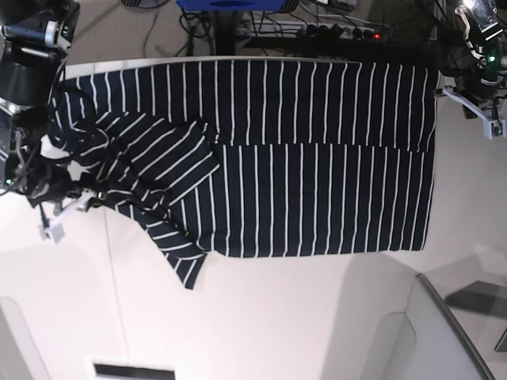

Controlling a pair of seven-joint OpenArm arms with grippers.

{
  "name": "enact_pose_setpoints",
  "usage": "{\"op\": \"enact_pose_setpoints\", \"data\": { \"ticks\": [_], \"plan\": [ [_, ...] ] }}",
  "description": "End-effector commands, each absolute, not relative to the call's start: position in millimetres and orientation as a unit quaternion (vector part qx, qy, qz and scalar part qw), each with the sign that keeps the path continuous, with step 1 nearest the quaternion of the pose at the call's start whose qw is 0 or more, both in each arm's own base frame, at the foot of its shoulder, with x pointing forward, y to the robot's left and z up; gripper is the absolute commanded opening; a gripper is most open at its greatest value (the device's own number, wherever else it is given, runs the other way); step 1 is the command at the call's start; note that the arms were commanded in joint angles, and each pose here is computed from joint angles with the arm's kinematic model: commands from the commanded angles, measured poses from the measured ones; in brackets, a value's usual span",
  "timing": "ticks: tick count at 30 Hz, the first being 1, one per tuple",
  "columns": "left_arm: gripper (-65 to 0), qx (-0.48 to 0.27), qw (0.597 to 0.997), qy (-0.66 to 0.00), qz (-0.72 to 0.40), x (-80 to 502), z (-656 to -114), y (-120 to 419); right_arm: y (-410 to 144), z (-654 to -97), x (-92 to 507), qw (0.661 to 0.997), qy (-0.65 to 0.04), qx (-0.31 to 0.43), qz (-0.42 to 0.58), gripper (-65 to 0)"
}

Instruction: Layout the t-shirt on the table in an organized manner, then fold the t-shirt properly

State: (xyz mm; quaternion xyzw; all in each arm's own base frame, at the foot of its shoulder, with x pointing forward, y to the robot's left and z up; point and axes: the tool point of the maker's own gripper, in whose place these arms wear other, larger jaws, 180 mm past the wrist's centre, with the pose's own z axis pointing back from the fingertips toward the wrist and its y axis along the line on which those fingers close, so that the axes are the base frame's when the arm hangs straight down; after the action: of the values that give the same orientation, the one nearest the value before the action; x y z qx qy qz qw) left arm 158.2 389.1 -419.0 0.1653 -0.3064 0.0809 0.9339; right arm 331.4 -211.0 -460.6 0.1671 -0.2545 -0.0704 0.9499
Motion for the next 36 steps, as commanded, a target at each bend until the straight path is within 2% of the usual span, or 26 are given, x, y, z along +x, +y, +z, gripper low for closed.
{"op": "enact_pose_setpoints", "data": {
  "ticks": [1, 2, 4, 5, 12, 18, 23, 34, 36],
  "plan": [
    [-65.0, 0.176, 0.927, -0.322, 0.078, 163.8, -408.4, 397.0, -217.1, -444.8, 347.4, 0.942, -0.283, 0.168, -0.069, -45.9],
    [-65.0, 0.176, 0.927, -0.322, 0.079, 163.6, -408.8, 396.9, -217.7, -444.4, 347.7, 0.942, -0.282, 0.168, -0.070, -50.1],
    [-65.0, 0.174, 0.928, -0.320, 0.078, 163.3, -410.3, 396.6, -217.5, -444.4, 347.5, 0.942, -0.282, 0.169, -0.070, -62.6],
    [-65.0, 0.174, 0.928, -0.320, 0.077, 163.9, -410.0, 396.1, -216.7, -444.5, 347.6, 0.942, -0.282, 0.170, -0.070, -65.0],
    [-65.0, 0.186, 0.918, -0.344, 0.070, 189.9, -392.9, 406.3, -208.5, -438.2, 352.7, 0.938, -0.293, 0.175, -0.065, -65.0],
    [-65.0, 0.199, 0.918, -0.334, 0.072, 205.9, -378.6, 423.5, -201.1, -411.5, 360.0, 0.929, -0.327, 0.168, -0.043, -65.0],
    [-65.0, 0.200, 0.919, -0.333, 0.073, 204.2, -378.6, 424.2, -218.9, -408.5, 357.6, 0.923, -0.337, 0.167, -0.083, -64.8],
    [-65.0, 0.194, 0.920, -0.331, 0.075, 203.3, -382.1, 422.4, -216.0, -419.2, 340.0, 0.940, -0.283, 0.173, -0.083, -64.5],
    [-65.0, 0.194, 0.920, -0.331, 0.075, 203.3, -382.1, 422.4, -215.6, -419.2, 340.0, 0.940, -0.283, 0.173, -0.082, -58.2]
  ]
}}
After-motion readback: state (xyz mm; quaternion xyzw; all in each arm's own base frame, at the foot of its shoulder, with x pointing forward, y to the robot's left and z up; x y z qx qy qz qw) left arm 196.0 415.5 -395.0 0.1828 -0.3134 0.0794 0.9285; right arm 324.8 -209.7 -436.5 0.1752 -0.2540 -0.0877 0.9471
